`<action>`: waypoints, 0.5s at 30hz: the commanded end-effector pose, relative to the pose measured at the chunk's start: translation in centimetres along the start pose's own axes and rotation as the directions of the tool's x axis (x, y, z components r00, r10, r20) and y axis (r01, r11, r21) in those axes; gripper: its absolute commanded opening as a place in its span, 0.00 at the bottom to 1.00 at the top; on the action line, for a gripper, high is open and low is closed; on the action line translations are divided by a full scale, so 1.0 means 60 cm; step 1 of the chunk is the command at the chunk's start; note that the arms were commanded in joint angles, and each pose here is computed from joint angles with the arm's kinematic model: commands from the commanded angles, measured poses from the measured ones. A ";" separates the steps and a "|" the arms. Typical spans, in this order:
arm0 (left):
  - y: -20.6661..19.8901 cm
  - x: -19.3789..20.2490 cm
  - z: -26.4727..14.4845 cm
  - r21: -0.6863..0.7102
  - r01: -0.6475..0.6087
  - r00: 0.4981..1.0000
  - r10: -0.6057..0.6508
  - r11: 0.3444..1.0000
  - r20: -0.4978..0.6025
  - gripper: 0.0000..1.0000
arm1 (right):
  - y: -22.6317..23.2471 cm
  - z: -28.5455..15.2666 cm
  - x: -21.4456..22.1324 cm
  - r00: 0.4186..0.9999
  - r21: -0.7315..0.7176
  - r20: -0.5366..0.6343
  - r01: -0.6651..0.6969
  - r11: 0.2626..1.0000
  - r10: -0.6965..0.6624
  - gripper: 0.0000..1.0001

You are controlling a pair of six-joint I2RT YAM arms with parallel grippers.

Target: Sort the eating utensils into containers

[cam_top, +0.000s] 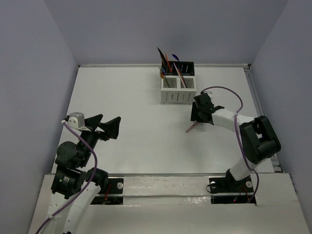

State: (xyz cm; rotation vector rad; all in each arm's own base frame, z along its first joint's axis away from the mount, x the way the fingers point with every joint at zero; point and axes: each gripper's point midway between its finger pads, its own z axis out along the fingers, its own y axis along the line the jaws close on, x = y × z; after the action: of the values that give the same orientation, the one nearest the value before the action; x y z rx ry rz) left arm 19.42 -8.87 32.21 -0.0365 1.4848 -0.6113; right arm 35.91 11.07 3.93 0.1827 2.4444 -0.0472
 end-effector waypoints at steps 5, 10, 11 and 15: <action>-0.007 -0.011 0.007 0.022 -0.004 1.000 0.003 1.000 0.028 0.99 | 0.008 0.034 0.007 0.997 0.024 -0.013 -0.071 0.997 0.072 0.51; -0.007 -0.009 0.008 0.023 -0.005 1.000 0.005 1.000 0.023 0.99 | 0.006 0.040 0.015 0.996 0.034 -0.018 -0.082 0.996 0.082 0.36; -0.008 -0.010 0.008 0.024 -0.004 1.000 0.003 1.000 0.024 0.99 | 0.003 0.040 0.014 0.997 0.041 -0.014 -0.081 0.996 0.082 0.33; -0.007 -0.010 0.008 0.022 -0.004 1.000 0.003 1.000 0.025 0.99 | -0.007 0.034 0.019 0.997 0.059 -0.009 -0.076 0.995 0.077 0.23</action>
State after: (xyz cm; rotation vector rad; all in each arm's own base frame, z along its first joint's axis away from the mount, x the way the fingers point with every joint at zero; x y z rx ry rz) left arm 19.41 -8.90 32.21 -0.0343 1.4850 -0.6127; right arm 36.68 11.10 2.38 0.2766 2.4412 -0.0625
